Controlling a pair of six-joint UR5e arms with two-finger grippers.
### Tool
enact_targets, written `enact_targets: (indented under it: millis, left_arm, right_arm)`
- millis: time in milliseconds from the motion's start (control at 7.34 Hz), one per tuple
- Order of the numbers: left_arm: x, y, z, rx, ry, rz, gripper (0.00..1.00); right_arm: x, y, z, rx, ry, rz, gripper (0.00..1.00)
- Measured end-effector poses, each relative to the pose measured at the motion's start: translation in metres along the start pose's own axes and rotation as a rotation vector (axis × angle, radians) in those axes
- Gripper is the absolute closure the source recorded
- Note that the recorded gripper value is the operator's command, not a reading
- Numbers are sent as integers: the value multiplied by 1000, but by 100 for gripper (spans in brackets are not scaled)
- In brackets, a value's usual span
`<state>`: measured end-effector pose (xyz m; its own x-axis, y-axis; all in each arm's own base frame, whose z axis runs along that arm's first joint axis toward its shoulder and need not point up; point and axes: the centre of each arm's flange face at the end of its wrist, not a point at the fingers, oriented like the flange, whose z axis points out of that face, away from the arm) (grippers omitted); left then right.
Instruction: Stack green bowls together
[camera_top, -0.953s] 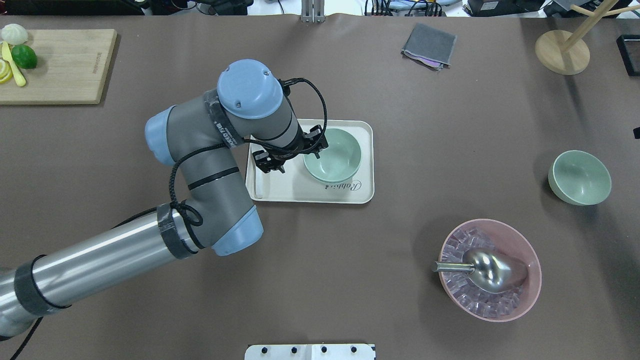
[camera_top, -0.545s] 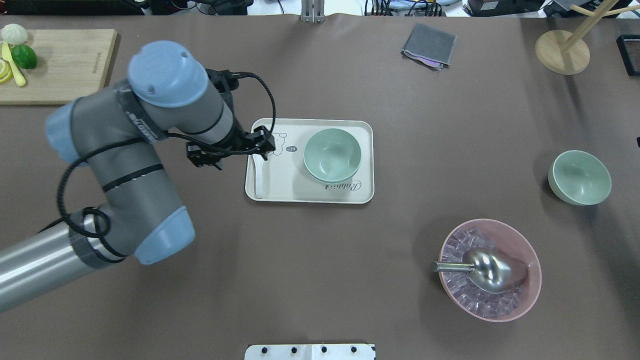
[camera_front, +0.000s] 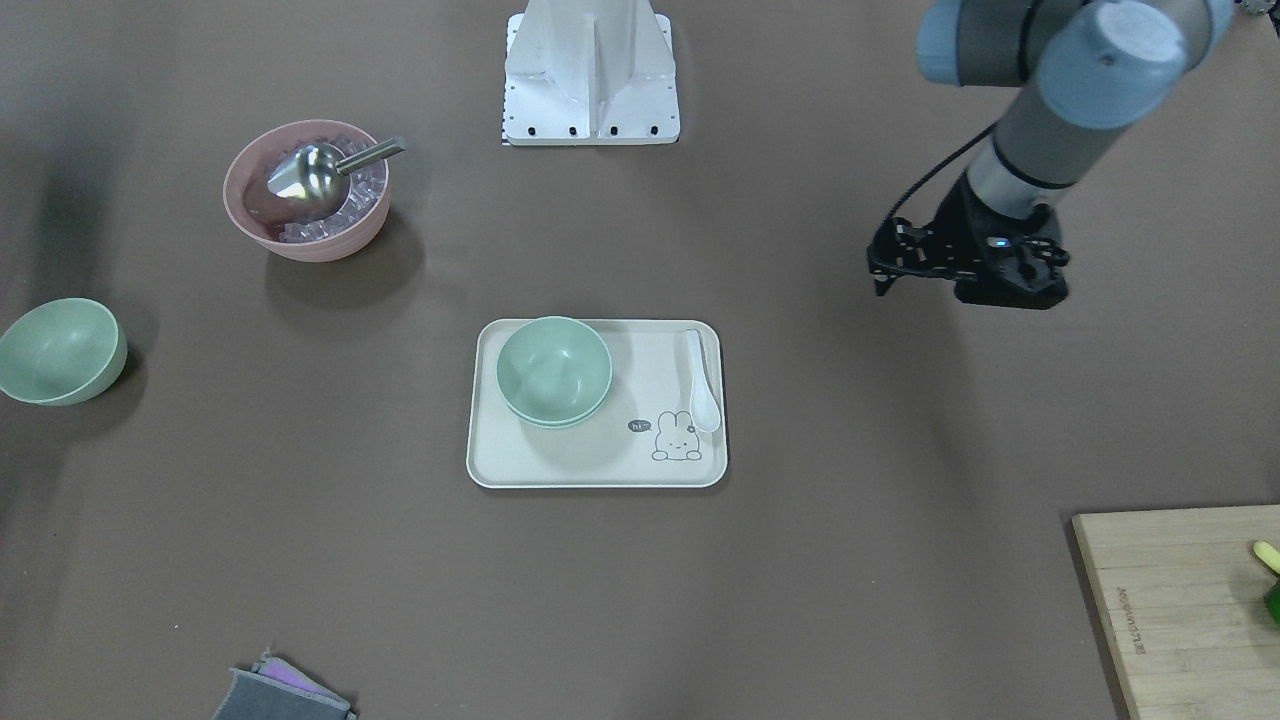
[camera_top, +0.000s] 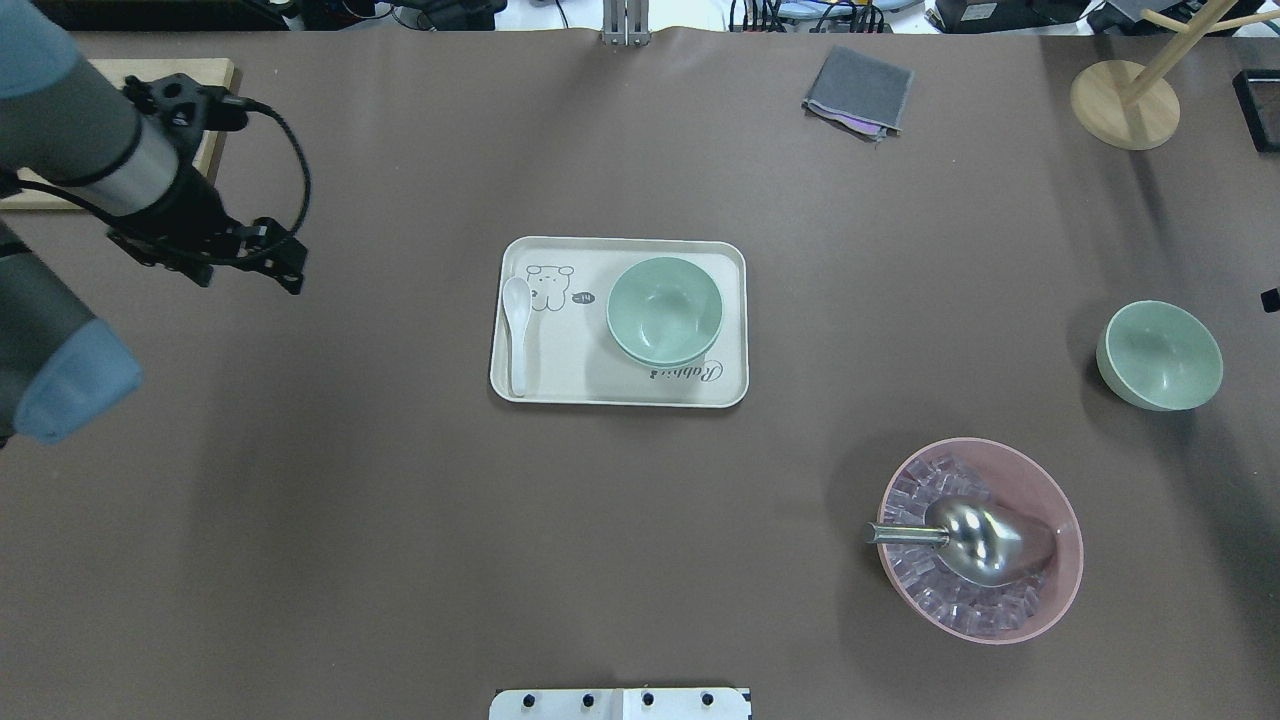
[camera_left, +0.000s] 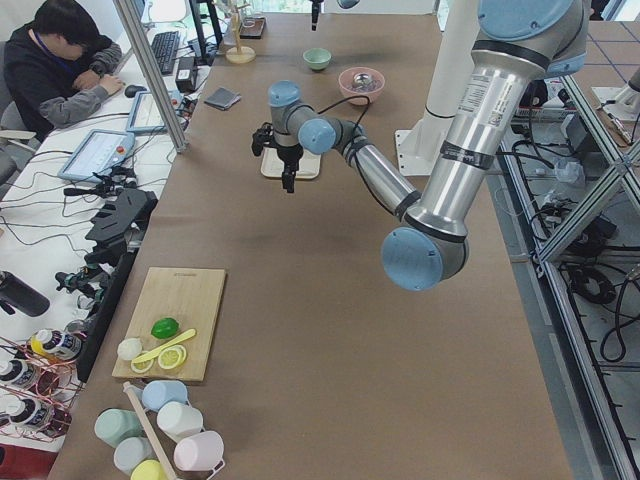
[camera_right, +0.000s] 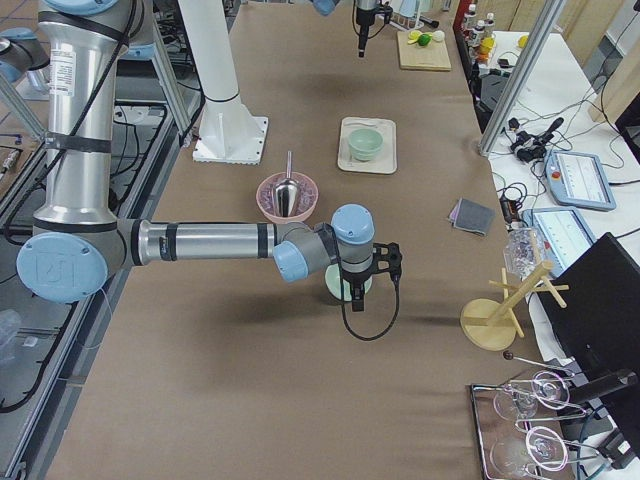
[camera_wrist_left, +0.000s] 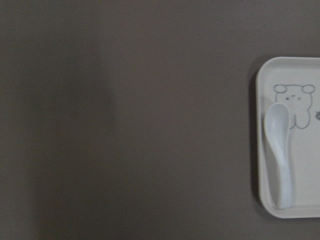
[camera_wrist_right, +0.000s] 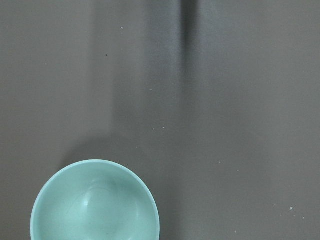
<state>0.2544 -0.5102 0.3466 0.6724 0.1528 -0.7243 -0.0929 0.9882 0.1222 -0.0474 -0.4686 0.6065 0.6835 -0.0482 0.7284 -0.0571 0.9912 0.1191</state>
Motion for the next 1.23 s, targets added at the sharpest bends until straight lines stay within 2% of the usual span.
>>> enact_targets:
  millis: [272, 545, 817, 1089, 1226]
  left_arm:
    - [-97, 9, -13, -11, -27, 103, 2]
    - [-133, 16, -17, -16, -34, 125, 2]
    - [-152, 19, -16, -25, -43, 123, 2]
    - [-191, 17, -19, -27, -61, 157, 2]
    - [-200, 16, -21, -27, -65, 163, 2]
  right_arm:
    - [-14, -2, 15, -15, 24, -30, 0]
    - [-22, -2, 31, -33, 54, -45, 0]
    - [-29, -1, 44, -40, 61, -36, 0]
    - [-21, 3, 68, -2, 55, -20, 3]
    - [-14, 6, 78, 13, 48, -14, 7]
